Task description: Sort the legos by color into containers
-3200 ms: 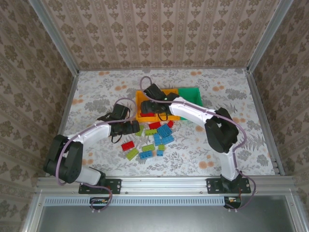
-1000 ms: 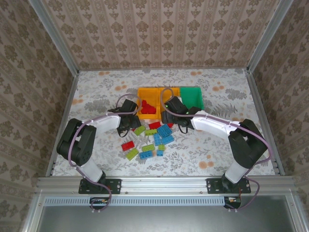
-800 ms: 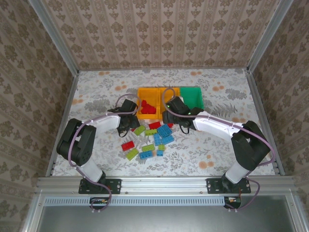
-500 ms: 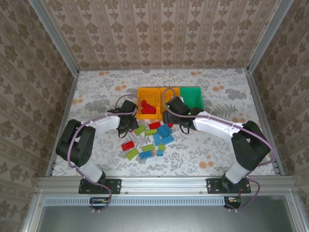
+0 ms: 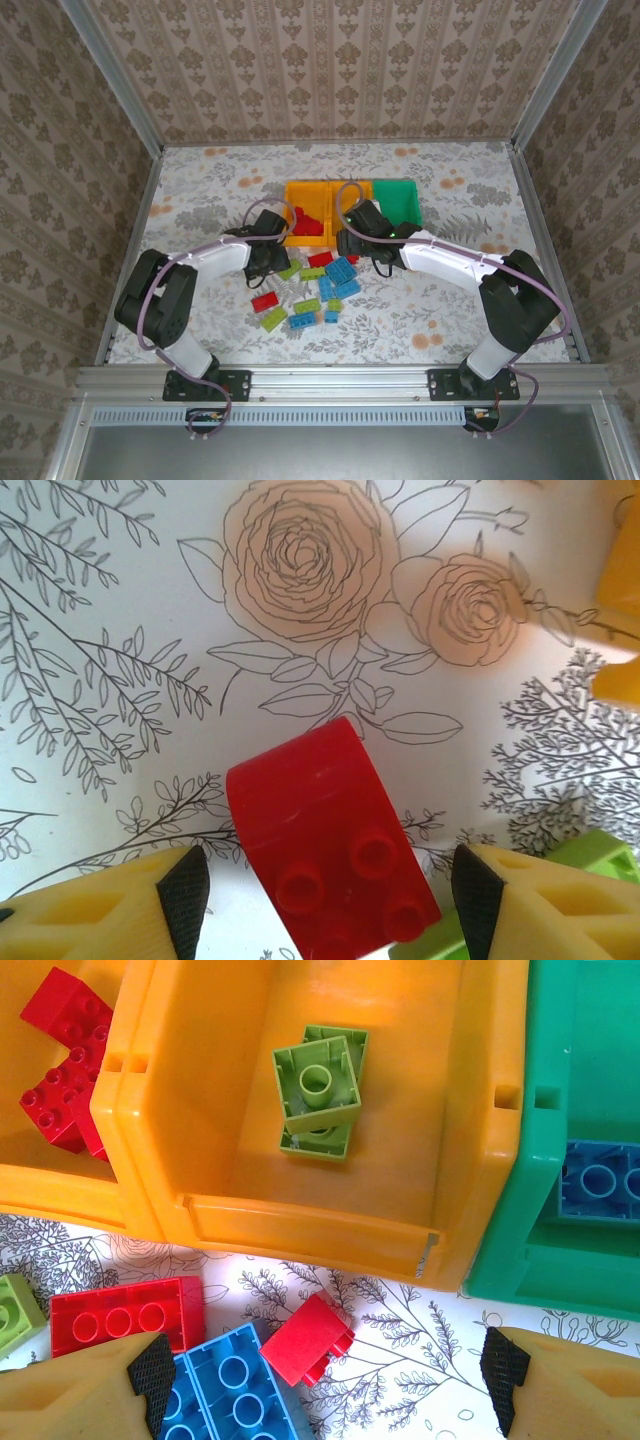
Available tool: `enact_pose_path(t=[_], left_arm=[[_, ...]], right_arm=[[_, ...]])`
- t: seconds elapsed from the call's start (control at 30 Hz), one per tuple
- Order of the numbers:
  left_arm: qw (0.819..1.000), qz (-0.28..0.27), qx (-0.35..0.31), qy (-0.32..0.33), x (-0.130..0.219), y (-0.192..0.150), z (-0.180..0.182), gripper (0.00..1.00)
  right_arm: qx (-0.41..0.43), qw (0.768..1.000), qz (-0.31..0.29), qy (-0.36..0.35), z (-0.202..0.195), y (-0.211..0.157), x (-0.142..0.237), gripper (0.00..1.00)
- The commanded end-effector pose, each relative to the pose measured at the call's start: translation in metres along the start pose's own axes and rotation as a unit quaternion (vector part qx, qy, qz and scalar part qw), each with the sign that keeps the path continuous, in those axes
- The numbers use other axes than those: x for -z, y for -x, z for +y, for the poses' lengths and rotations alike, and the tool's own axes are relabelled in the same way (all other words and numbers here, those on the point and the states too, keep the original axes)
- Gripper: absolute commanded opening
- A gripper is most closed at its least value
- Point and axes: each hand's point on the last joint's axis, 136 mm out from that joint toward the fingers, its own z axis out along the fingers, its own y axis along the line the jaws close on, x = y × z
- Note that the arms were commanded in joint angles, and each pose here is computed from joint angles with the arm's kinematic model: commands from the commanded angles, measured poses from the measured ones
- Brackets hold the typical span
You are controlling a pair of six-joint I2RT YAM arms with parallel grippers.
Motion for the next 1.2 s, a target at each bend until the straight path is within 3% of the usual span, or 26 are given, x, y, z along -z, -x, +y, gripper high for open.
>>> enact_pose_path(t=[0.0, 0.37, 0.67, 0.93, 1.17], left_arm=[[1.0, 0.007, -0.004, 0.003, -0.005, 0.0, -0.002, 0.65], [1.0, -0.005, -0.008, 0.003, -0.003, 0.007, -0.002, 0.46], [0.999, -0.025, -0.023, -0.007, 0.007, 0.017, -0.005, 0.27], [0.998, -0.051, -0.042, -0.01, 0.028, 0.024, -0.009, 0.25], [0.988, -0.118, -0.09, -0.051, 0.074, 0.056, -0.045, 0.27]], right_arm=[[0.002, 1.0, -0.012, -0.01, -0.008, 0.002, 0.006, 0.84], [-0.004, 1.0, -0.021, -0.02, -0.018, 0.001, 0.013, 0.84], [0.003, 1.0, 0.008, -0.021, -0.023, -0.022, 0.003, 0.82], [-0.036, 0.999, 0.022, 0.002, -0.016, -0.035, -0.009, 0.79], [-0.05, 0.998, 0.037, 0.004, -0.01, -0.037, -0.019, 0.79]])
